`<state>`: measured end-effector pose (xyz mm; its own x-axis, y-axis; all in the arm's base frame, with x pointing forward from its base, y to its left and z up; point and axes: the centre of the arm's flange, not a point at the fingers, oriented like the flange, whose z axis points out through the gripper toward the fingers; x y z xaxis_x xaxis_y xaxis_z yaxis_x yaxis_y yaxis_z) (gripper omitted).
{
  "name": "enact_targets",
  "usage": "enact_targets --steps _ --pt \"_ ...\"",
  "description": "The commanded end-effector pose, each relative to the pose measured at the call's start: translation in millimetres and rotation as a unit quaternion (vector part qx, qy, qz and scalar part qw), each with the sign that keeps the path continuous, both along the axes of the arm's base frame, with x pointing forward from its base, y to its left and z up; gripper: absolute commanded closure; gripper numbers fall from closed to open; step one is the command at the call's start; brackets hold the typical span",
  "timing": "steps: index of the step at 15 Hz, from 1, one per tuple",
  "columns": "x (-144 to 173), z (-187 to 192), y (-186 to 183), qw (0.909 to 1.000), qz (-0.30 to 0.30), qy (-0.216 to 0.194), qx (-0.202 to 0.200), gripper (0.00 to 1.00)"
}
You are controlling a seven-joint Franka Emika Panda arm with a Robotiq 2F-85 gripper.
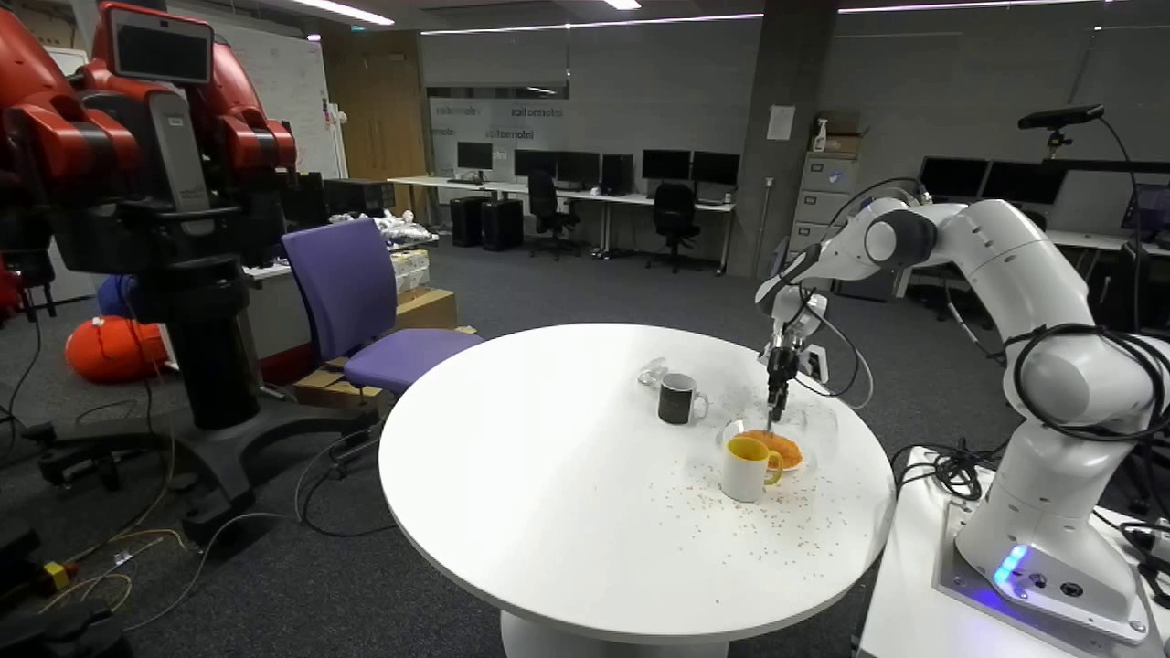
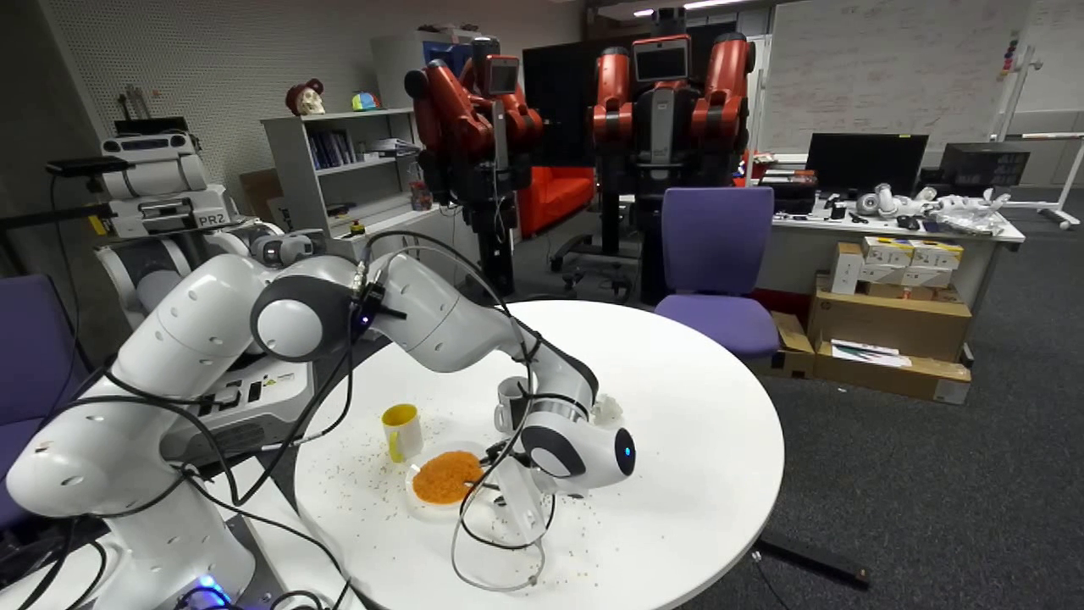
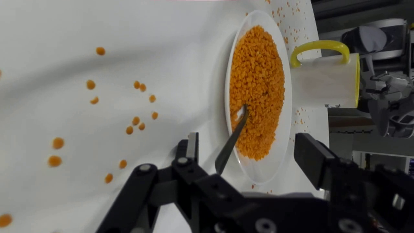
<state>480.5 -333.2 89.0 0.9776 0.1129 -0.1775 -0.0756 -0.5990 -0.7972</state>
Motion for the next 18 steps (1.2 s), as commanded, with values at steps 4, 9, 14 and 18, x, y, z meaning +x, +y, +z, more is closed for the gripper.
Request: enact_targets --steps 4,9,14,18 --pt "3.9 4.6 7.9 0.9999 0.002 0.006 -0.011 0.23" --pt "-4.6 10.0 0.7 0.9996 -0.018 0.012 -0.016 0.19" --pt "-12.7 11.6 -12.6 0.9986 -0.045 0.018 -0.023 0.19" --pt "-13.8 10.4 -16.8 0.9978 -0.061 0.018 -0.018 0.17"
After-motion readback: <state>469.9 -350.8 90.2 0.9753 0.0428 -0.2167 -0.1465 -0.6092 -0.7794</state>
